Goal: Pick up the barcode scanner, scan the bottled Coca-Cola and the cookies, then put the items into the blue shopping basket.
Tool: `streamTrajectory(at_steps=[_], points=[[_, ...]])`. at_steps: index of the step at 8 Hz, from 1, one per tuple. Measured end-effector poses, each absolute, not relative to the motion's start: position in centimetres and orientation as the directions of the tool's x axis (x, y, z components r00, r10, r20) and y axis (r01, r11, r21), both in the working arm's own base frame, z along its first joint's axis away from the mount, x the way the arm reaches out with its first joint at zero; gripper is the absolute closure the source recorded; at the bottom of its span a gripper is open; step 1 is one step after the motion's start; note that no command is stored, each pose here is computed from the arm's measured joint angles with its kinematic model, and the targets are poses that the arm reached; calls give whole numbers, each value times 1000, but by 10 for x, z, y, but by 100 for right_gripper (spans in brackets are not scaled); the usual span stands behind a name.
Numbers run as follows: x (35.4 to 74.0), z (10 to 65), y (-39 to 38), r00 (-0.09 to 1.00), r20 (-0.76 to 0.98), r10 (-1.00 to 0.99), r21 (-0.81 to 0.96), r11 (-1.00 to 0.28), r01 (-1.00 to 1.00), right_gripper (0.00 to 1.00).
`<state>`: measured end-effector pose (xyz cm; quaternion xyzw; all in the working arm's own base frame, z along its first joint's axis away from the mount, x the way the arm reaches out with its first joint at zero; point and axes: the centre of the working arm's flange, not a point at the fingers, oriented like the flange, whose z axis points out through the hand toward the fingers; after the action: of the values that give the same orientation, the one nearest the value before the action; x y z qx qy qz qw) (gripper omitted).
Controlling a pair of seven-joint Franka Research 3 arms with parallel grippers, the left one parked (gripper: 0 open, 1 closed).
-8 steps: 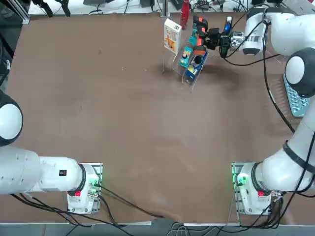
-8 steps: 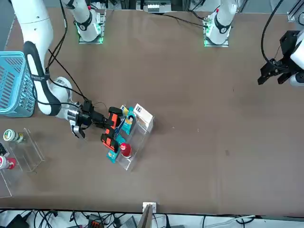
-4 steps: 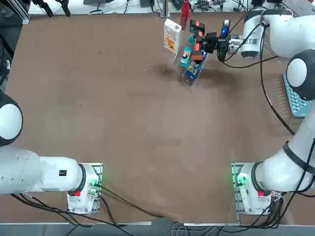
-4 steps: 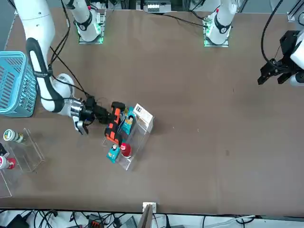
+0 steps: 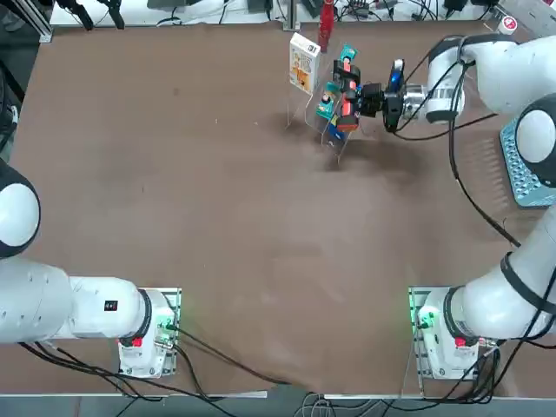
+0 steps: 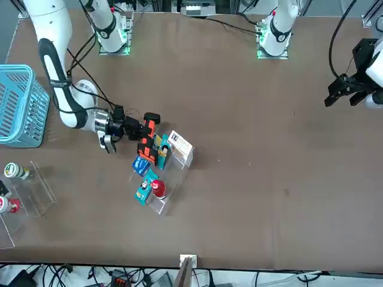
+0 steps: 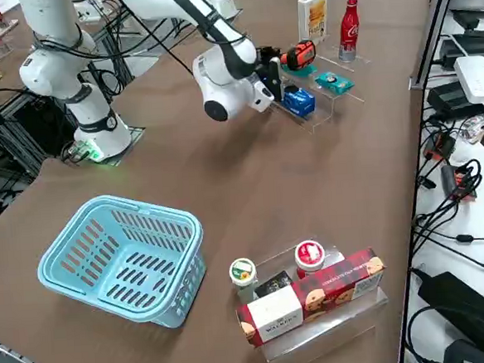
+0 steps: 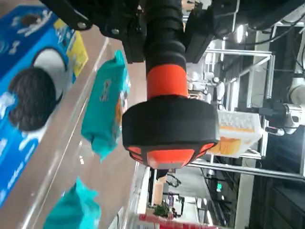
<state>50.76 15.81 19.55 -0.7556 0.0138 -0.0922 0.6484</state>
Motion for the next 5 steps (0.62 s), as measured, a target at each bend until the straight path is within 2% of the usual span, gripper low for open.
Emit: streamTrajectory(at_steps=[5], points=[[469, 187, 179, 974, 100, -203, -989, -124, 76, 57]])
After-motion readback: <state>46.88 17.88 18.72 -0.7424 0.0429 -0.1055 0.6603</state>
